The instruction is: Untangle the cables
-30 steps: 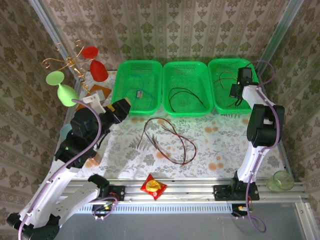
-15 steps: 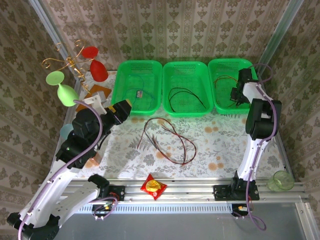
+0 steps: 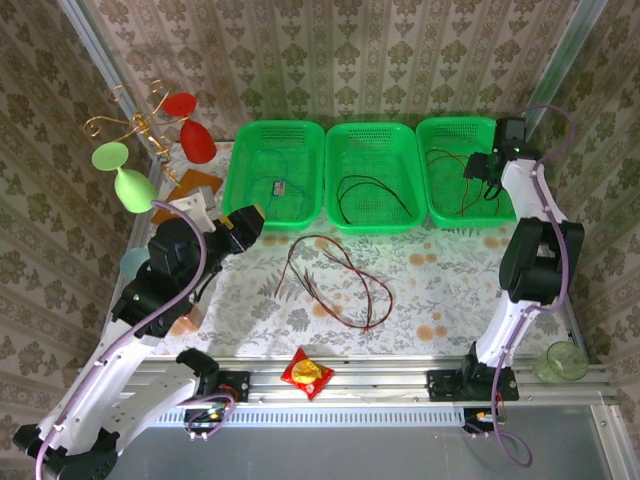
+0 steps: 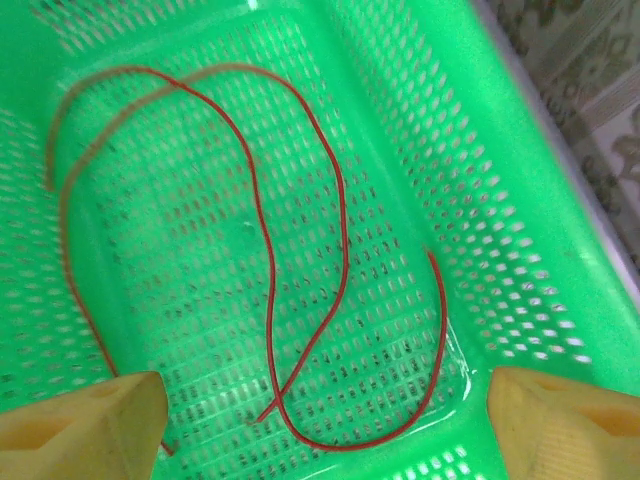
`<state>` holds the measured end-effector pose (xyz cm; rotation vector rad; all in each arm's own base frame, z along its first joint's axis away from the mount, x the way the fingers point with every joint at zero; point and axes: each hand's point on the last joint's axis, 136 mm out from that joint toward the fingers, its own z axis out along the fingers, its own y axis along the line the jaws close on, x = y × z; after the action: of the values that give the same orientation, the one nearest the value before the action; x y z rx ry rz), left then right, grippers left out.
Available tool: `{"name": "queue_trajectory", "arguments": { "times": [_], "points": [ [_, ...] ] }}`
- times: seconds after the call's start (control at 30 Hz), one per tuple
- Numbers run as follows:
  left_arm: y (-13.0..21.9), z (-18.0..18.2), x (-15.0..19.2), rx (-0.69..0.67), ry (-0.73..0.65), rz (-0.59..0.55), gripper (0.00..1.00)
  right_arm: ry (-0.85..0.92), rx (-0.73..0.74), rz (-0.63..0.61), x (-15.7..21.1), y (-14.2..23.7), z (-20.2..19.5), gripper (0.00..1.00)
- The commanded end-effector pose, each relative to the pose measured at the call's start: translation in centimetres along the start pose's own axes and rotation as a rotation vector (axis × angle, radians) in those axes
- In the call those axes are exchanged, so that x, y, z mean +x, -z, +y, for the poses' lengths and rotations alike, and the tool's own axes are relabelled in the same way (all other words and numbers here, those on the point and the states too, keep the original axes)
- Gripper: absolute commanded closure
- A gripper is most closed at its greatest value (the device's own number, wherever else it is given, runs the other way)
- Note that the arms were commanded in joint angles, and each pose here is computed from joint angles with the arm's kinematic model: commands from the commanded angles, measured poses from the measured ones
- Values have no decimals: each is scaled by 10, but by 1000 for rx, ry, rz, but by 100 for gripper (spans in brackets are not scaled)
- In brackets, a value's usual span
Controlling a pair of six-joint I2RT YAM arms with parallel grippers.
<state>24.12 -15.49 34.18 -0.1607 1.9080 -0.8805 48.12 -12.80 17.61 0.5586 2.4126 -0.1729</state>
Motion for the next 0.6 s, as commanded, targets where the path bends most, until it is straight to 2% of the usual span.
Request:
{"name": "queue_trajectory", "arguments": {
  "times": [0.0,0.2,0.43,0.57],
  "points": [
    [4,11,16,-40,-4,58,32,-27,-53,-4,8,29,6,15],
    [2,39,58,-148,-45,220,36,-11,-143,-69,34,87,39,16],
    [-3,74,122,-241,-86,422,42,114,-278,-135,94,160,92,16],
    [-3,98,151,-310,-126,506,44,129,-366,-116,132,182,109,16]
  ]
}}
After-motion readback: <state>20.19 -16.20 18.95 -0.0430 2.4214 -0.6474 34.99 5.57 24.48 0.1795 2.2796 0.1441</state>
